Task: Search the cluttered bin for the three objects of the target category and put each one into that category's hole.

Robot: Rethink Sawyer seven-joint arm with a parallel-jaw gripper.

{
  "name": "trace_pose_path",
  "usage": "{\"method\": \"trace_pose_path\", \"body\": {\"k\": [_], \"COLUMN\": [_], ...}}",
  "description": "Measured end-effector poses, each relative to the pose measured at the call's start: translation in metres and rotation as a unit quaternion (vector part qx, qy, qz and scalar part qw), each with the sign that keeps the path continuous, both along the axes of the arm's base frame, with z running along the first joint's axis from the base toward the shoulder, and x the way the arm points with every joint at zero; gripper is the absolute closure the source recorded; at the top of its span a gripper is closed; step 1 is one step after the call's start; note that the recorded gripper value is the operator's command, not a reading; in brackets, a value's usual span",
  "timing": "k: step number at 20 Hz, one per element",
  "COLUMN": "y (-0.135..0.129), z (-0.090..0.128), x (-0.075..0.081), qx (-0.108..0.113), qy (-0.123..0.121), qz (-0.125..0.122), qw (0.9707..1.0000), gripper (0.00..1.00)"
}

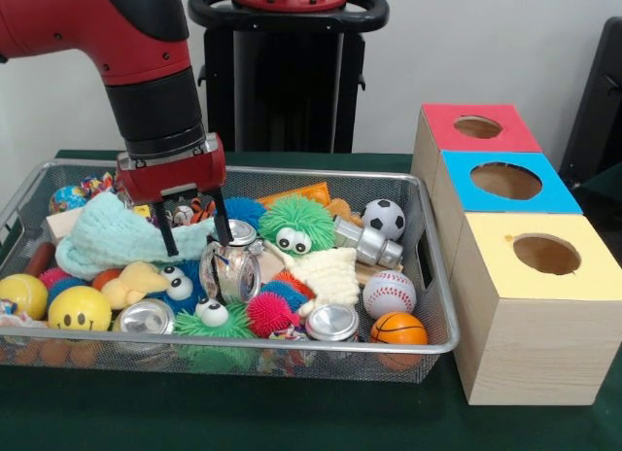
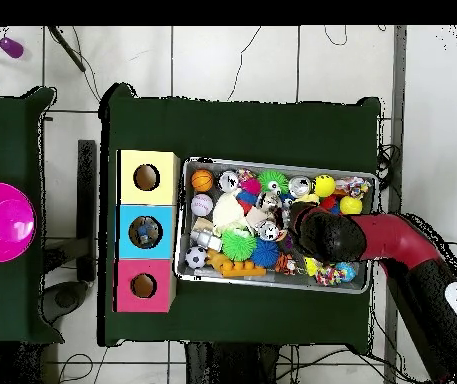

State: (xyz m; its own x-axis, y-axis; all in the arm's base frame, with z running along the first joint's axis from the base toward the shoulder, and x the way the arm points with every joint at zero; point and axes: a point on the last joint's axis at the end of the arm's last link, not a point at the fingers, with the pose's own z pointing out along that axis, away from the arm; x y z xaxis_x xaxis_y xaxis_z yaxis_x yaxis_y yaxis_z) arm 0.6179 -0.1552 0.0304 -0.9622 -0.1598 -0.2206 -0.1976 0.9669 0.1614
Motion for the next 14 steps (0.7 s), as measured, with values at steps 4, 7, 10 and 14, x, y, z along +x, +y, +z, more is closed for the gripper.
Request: {"method": "trace_pose_path", "body": {"k": [4,7,10,14], "y": [0.000,0.001,0.001,0.000], "z": [0.004,0.007,0.009,0.012], "x": [0.008,0.013,0.017,0.023], "qx": [0.003,0.005,0.005,0.004], "qy": [-0.010,-0.017,-0.021,-0.027], "qz": [0.001,0.002,0.002,0.003], "qw": [0.9999,0.9998,0.9998,0.9996], "gripper": [0.00,0.00,0.00,0.00]}}
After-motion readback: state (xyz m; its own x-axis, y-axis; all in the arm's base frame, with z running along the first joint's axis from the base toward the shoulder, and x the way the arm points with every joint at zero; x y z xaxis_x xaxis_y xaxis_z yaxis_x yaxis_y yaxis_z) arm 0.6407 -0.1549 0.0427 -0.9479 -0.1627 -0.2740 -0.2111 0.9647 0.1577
